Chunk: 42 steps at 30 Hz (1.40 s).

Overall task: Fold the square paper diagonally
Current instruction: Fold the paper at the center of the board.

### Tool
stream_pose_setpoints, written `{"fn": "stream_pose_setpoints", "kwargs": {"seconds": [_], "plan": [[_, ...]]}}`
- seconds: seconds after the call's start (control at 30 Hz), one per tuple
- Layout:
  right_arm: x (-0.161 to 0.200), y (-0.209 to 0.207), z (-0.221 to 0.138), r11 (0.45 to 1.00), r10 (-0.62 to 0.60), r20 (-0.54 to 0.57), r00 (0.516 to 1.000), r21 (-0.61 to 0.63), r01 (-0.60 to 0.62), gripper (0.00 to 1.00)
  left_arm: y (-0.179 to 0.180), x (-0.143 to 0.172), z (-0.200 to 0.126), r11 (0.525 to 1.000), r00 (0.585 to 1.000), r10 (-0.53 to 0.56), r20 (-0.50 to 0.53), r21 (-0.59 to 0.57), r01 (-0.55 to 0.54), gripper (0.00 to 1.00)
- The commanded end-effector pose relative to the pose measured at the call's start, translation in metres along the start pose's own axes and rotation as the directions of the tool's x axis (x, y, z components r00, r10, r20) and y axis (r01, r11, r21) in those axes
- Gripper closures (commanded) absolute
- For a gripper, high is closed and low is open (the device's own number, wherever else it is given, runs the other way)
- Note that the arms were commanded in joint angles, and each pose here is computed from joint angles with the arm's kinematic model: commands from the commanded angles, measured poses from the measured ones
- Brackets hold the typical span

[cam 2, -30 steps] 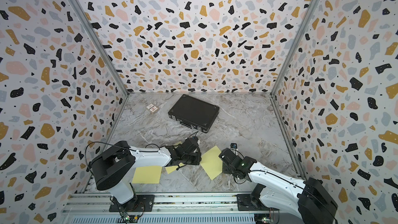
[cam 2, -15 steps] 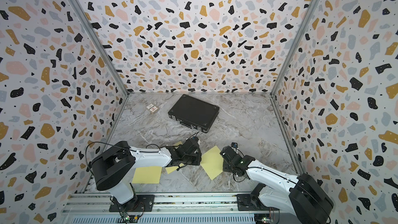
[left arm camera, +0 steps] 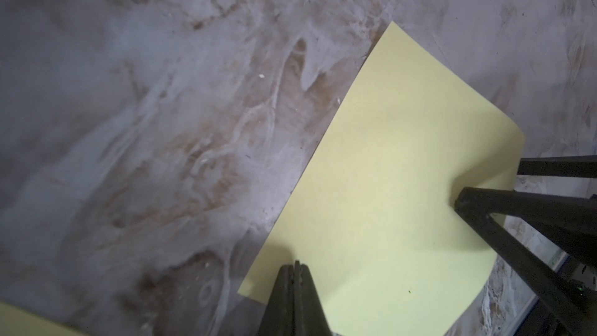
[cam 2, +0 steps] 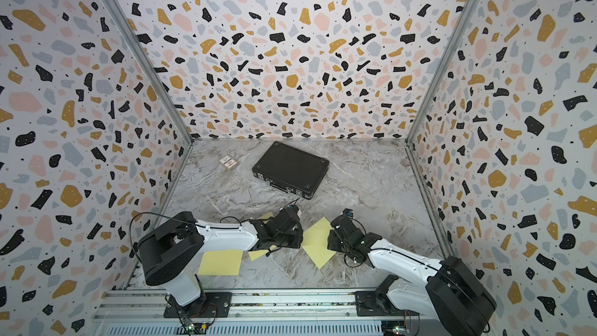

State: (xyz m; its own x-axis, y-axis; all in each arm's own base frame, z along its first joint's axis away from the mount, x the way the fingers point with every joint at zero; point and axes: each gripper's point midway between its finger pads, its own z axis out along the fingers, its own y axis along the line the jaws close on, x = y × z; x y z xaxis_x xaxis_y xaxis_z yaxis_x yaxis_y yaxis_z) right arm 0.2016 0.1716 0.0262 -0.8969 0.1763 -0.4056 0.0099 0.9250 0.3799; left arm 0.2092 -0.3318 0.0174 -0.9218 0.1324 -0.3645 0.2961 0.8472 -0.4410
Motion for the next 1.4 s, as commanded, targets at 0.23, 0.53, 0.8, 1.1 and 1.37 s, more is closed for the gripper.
{"fn": "stream_pose_setpoints", "kwargs": {"seconds": [0.23, 0.53, 0.8, 1.1, 1.37], "plan": [[0.005, 0.032, -0.010, 0.975, 0.042, -0.023, 0.999, -0.218, -0.046, 0.39, 0.043, 0.048, 0.012, 0.988, 0.987, -0.013, -0.159, -0.152, -0.012, 0.92], [-0.021, 0.054, -0.036, 0.926, 0.144, 0.086, 0.986, -0.364, -0.104, 0.32, 0.046, 0.050, 0.014, 0.987, 0.986, -0.016, -0.165, -0.162, -0.011, 0.92], [-0.036, 0.059, -0.052, 0.894, 0.195, 0.170, 0.966, -0.436, -0.104, 0.25, 0.050, 0.051, 0.014, 0.984, 0.987, -0.023, -0.161, -0.179, -0.007, 0.92], [-0.028, 0.062, -0.039, 0.882, 0.229, 0.097, 0.969, -0.442, -0.164, 0.45, 0.052, 0.052, 0.015, 0.982, 0.986, -0.025, -0.164, -0.186, -0.006, 0.92], [-0.031, 0.069, -0.034, 0.877, 0.222, 0.092, 0.971, -0.453, -0.158, 0.43, 0.053, 0.053, 0.016, 0.981, 0.985, -0.025, -0.170, -0.193, -0.008, 0.92]]}}
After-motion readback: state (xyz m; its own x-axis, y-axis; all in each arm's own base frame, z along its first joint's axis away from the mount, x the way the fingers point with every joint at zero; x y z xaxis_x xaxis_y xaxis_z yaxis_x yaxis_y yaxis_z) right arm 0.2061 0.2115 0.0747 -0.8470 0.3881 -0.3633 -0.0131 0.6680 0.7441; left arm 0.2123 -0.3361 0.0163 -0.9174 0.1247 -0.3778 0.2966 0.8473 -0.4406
